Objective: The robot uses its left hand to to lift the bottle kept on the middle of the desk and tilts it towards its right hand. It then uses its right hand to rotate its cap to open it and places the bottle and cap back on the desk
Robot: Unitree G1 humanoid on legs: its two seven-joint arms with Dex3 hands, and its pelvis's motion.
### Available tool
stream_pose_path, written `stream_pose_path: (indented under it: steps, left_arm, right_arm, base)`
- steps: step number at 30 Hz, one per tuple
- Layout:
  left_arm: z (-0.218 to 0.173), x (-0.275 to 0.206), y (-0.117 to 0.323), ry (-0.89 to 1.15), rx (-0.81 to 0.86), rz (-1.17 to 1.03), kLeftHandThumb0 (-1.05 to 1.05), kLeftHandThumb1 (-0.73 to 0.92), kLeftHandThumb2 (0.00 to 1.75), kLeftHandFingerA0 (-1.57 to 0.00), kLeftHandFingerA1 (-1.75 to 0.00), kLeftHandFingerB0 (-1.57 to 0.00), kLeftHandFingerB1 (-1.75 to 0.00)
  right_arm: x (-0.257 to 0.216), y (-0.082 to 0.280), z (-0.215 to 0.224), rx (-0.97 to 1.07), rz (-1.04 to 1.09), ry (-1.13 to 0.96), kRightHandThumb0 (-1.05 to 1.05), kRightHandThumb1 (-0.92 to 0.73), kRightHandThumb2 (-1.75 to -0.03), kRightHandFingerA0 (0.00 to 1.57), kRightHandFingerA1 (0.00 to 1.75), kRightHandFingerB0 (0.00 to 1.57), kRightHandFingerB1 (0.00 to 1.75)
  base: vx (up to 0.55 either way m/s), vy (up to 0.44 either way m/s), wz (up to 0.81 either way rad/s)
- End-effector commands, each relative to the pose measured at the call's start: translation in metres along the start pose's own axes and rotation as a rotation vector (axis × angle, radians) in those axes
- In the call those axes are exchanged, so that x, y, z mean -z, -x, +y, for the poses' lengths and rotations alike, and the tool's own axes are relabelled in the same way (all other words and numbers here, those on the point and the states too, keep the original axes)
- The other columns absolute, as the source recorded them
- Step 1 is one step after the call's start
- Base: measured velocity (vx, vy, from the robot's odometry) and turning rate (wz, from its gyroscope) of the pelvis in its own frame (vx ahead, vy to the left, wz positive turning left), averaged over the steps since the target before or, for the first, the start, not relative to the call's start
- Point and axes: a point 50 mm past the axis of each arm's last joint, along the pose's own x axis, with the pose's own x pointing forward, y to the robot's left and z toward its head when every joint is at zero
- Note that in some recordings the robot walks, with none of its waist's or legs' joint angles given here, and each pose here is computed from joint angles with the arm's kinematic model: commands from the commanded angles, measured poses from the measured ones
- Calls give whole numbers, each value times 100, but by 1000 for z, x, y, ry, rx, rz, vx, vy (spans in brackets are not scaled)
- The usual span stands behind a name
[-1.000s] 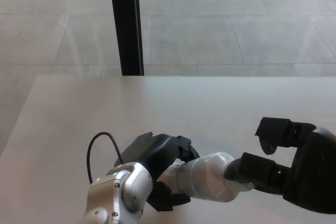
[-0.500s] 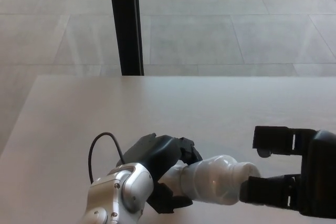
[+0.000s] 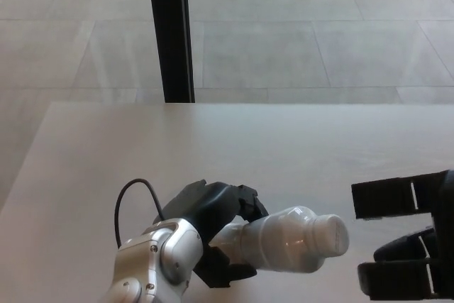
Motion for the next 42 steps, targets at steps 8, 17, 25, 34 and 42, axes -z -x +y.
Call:
stream_pose_path:
  steps: [8,17,25,34,42]
  left_arm:
    - [-13,19,1,-7,87,76,-28,55,99,-78,-153,-80,-84]
    - [-12,20,2,13,80,78,-27,50,103,-82,-157,-82,-93]
    - [-12,18,1,4,78,76,-29,54,101,-79,-152,-82,-93]
    - [-15,19,3,12,79,69,-28,52,101,-79,-153,-81,-91]
    - [-16,20,3,-4,85,77,-27,55,96,-80,-142,-78,-75]
  right_arm:
    - [-5,35,11,-34,307,-40,-35,-54,-65,82,135,81,88]
    - [-13,36,15,-185,1023,-327,-78,-53,-87,88,108,11,45]
    - [-36,26,32,-73,1263,-499,-68,-60,-59,83,111,28,35]
    - [-46,9,43,11,1355,-551,-55,-59,-58,81,117,33,38]
    - [-39,16,42,184,1577,-476,-47,-60,-58,84,129,37,42]
  base:
    - [0,0,0]
    - [0,0,0]
    - [0,0,0]
    - [0,0,0]
    - [0,0,0]
